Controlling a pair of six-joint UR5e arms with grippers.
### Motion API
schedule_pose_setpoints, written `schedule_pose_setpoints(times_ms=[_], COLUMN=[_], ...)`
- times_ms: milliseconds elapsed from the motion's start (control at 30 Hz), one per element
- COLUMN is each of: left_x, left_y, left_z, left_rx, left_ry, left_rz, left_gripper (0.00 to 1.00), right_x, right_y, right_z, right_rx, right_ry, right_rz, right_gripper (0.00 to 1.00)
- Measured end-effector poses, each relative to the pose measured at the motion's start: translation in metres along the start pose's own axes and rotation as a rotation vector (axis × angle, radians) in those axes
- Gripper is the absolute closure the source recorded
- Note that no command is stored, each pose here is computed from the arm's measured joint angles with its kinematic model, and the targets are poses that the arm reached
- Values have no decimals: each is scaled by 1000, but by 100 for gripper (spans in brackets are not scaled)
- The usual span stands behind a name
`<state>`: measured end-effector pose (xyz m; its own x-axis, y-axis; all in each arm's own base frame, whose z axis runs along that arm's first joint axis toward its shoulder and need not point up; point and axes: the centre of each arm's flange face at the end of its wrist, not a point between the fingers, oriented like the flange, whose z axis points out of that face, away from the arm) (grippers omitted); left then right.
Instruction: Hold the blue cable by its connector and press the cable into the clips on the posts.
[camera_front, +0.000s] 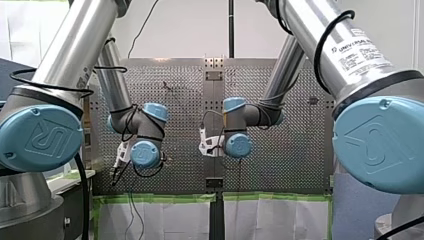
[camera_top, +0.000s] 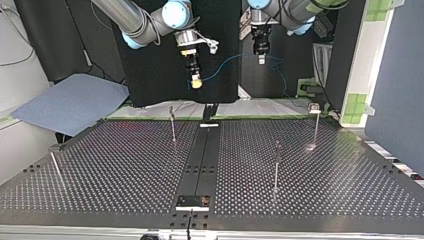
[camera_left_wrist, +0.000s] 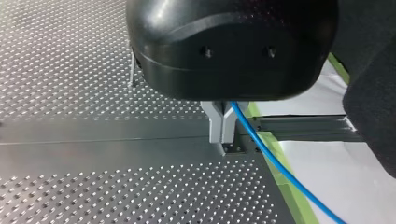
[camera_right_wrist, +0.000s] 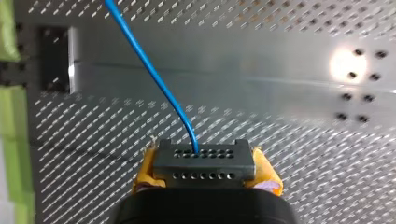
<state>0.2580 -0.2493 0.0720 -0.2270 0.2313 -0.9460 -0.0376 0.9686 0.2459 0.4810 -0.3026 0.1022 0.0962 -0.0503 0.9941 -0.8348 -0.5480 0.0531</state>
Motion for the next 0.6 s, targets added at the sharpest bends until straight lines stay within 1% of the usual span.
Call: schedule_pose_setpoints(times_ms=[100,167,267,333,433,500,600], left_x=[-8,-13,-27,-40,-58,-70,-87], left_y=[5,8,10,11,13,18,24], left_z=[0,2,8,13,21,28,37], left_rx=[-11,-22,-41,-51,-71,-98,-127], left_ry=[2,1,-10,-24,-43,-54,-69], left_rz=[-14,-21,-46,-72,-91,-97,-115], left_gripper=[100,100,100,100,100,100,100], right_x=[16,24,38,49,66,72,79], right_y=[-3,-3,-5,-7,-10,-12,-15], right_z=[1,1,0,-1,-1,1,3], right_rx=[14,18,29,45,75,96,117], right_ry=[12,19,40,59,88,100,107], right_rz=[1,2,8,14,24,28,31], right_gripper=[100,100,100,100,100,100,100])
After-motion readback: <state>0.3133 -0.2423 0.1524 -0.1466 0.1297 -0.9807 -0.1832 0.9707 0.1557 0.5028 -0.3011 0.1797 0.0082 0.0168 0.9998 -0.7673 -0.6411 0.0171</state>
